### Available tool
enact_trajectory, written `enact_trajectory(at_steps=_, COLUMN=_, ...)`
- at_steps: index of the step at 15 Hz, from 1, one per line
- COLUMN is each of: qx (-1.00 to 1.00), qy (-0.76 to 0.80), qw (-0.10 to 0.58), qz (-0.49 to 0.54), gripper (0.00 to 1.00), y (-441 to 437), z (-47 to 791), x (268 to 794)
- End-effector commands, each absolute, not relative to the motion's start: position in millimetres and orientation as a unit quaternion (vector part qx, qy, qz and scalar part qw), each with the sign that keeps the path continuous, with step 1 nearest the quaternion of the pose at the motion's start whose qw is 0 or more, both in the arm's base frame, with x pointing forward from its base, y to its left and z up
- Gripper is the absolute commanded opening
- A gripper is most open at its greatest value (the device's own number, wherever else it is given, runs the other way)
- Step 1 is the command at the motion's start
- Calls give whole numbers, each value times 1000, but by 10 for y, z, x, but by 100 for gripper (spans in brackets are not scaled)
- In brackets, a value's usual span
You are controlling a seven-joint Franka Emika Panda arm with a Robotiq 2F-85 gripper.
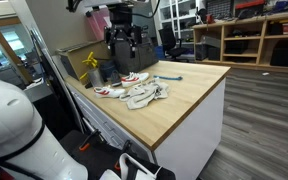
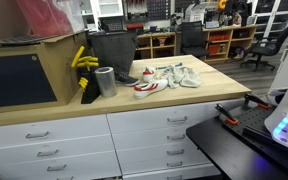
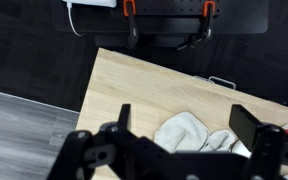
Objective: Pick up the white shoe at the bottom and turn it to the left
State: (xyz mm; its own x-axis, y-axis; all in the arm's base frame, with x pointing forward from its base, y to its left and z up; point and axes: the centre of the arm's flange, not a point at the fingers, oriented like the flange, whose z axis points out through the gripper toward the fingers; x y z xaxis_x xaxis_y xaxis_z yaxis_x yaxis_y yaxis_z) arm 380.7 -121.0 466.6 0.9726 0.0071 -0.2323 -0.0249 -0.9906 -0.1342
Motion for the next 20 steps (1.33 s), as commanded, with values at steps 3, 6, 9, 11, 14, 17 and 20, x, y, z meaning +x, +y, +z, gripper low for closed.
enact_trajectory(at_steps=3, qx=-992, qy=6, qw=88, qz=94, gripper=100, y=-972, z=4805, x=3928)
enact_trajectory(at_steps=6, qx=-992, qy=8, qw=101, qz=78, gripper=100, y=-724, z=4918, x=4011)
enact_trajectory(at_steps=9, qx=-993, qy=18, qw=100, qz=66, gripper=100, y=-478, z=4954, x=4066)
enact_trajectory(at_steps=11, qx=-993, qy=31, qw=96, qz=55, gripper=100, y=-286, z=4970, x=4110)
enact_trajectory(at_steps=14, qx=-990, qy=58, qw=107, qz=77, gripper=100, y=-165, z=5078, x=4128)
enact_trajectory(at_steps=17, qx=-992, qy=47, qw=98, qz=70, gripper=100, y=-169, z=4976, x=4116)
enact_trajectory(at_steps=20, qx=-991, qy=50, qw=99, qz=70, gripper=100, y=-189, z=4989, x=4117)
